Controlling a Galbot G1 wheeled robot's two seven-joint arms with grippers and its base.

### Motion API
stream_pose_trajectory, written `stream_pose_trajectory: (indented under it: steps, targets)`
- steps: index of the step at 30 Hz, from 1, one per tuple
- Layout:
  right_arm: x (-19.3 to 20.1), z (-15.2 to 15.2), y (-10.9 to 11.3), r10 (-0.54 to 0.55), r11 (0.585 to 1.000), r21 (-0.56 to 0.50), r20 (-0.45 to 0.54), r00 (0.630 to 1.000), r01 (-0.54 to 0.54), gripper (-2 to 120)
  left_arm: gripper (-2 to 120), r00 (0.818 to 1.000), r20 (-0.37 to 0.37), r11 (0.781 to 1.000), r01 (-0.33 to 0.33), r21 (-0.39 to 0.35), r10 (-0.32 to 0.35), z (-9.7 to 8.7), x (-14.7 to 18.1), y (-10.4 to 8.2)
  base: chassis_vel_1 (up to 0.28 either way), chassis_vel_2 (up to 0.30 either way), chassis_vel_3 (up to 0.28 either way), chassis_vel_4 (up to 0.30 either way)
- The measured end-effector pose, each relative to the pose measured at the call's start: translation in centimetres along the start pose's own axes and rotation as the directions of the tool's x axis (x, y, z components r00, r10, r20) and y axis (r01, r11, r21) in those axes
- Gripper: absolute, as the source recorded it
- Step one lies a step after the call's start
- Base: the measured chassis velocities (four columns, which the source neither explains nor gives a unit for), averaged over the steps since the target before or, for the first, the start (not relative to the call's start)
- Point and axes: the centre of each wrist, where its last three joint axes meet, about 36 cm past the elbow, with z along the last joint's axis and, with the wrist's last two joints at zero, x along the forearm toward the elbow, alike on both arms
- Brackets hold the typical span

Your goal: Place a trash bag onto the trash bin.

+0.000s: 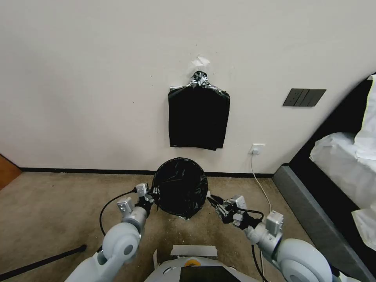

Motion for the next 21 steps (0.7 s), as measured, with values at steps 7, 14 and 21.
stream_pose_trajectory:
  steps: [7,14,21]
  targets:
    - [-2.5,-3.2,3.1,-0.111,0.992,0.047,-0.082,0.99,0.115,0,1,1.0,0.013,1.0,0.008,-0.027,-0.008,0.6,-0.3,-0.5,0.0,0.0,0.0,0.0]
    - [-7.8,-3.5,4.8,-0.071,0.992,0.091,-0.157,0.985,0.086,0,1,1.0,0.025,0.998,0.02,-0.064,-0.019,1.2,-0.7,-0.9,0.0,0.0,0.0,0.0]
    - [-12.5,-2.0,5.0,0.038,0.988,0.153,-0.229,0.973,-0.002,0,1,1.0,0.024,0.998,0.018,-0.063,-0.017,1.4,-0.7,-1.2,0.0,0.0,0.0,0.0]
